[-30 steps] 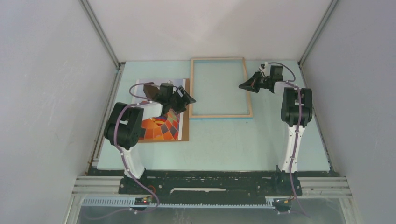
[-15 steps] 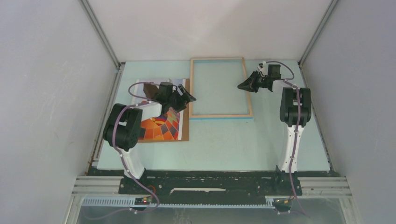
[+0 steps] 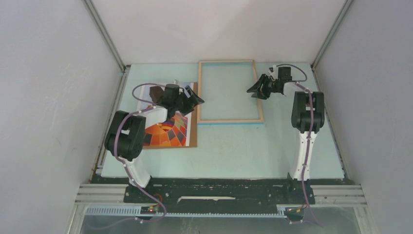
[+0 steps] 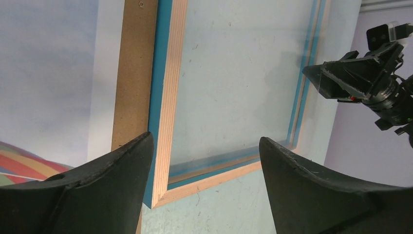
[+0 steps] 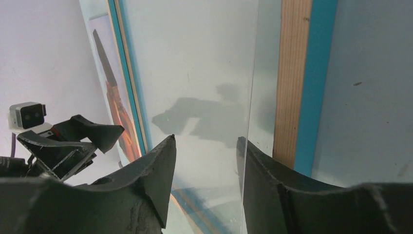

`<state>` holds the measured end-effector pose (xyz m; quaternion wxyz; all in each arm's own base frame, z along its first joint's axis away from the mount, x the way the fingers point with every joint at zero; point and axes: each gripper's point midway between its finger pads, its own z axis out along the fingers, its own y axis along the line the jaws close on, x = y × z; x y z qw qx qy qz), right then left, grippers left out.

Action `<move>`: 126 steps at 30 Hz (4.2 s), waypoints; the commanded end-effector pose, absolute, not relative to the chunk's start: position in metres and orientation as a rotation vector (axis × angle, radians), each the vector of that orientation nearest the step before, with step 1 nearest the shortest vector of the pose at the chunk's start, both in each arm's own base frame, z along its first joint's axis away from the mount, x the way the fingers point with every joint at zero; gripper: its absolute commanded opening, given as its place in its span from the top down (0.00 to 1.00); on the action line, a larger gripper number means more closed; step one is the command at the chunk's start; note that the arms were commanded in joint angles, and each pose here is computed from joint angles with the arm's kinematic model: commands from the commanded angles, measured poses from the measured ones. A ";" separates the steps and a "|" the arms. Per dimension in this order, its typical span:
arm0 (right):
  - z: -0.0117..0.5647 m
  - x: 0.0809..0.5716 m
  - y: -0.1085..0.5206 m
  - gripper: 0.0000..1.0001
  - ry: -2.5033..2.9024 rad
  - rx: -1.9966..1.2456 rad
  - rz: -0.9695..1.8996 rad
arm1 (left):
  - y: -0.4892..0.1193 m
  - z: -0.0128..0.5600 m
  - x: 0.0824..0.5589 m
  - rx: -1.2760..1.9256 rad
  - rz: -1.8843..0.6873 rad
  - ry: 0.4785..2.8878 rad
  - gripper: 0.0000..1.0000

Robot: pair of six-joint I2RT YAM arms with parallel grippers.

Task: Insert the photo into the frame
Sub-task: Place the photo frame item in the photo frame.

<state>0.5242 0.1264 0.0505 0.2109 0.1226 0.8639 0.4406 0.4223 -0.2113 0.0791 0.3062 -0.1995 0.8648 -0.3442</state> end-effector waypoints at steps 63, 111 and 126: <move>0.118 0.523 0.112 0.22 2.502 0.150 0.519 | -0.271 0.164 0.461 -0.093 -0.640 2.189 0.09; 0.080 0.426 0.113 0.26 2.594 0.258 0.349 | -0.138 0.184 0.312 -0.124 -0.645 2.170 0.01; 0.057 0.417 0.117 0.31 2.642 0.319 0.426 | -0.139 0.192 0.315 -0.135 -0.659 2.134 0.00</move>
